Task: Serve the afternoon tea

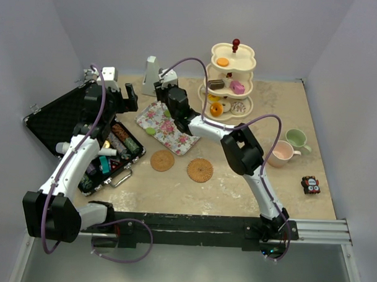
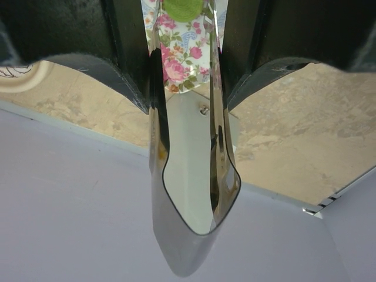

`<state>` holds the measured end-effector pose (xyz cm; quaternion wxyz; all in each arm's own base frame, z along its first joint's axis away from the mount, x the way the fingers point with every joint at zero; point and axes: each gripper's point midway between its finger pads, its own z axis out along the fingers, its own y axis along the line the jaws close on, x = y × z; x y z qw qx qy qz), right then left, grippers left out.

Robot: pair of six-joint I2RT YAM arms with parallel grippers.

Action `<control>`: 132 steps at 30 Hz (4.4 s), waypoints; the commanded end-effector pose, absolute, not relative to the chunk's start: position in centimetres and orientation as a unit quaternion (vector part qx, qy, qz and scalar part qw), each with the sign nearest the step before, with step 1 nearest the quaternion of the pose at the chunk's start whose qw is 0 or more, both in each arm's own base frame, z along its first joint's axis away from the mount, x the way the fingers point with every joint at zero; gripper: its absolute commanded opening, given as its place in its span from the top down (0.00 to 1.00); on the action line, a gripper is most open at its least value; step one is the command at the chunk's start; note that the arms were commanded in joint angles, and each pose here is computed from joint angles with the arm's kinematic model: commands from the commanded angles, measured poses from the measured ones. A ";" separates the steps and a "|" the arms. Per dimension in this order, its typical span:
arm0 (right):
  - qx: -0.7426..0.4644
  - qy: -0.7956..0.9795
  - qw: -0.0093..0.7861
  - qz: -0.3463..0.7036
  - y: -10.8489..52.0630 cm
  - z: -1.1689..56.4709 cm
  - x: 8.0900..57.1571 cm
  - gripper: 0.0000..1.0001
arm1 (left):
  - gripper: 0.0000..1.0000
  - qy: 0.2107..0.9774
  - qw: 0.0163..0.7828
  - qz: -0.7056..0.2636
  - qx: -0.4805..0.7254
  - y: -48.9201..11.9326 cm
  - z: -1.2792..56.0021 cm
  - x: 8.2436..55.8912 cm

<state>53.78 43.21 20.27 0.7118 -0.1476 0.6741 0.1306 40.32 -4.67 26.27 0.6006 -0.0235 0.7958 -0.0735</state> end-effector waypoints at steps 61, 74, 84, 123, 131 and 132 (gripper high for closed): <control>0.034 0.578 0.816 -0.007 14.1 51.9 51.8 0.75 | 0.01 0.772 0.629 -0.083 -0.030 -4.5 28.6 40.3; 0.040 0.587 0.807 -0.046 12.0 50.5 55.8 0.75 | 0.02 0.776 0.624 -0.083 -0.031 -4.6 28.1 40.5; 0.040 0.590 0.804 -0.065 11.4 49.7 57.3 0.67 | 0.01 0.778 0.622 -0.083 -0.031 -4.6 27.9 40.6; 0.011 0.510 0.855 0.097 19.5 56.5 43.4 0.54 | 0.01 0.778 0.623 -0.064 -0.055 -3.1 27.6 40.7; -0.124 0.545 0.800 0.218 31.2 47.5 39.2 0.54 | 0.01 0.773 0.622 -0.016 -0.124 3.1 27.2 40.8; -0.147 0.552 0.788 0.230 33.1 45.9 38.9 0.55 | 0.01 0.773 0.622 -0.012 -0.126 3.3 27.1 40.7</control>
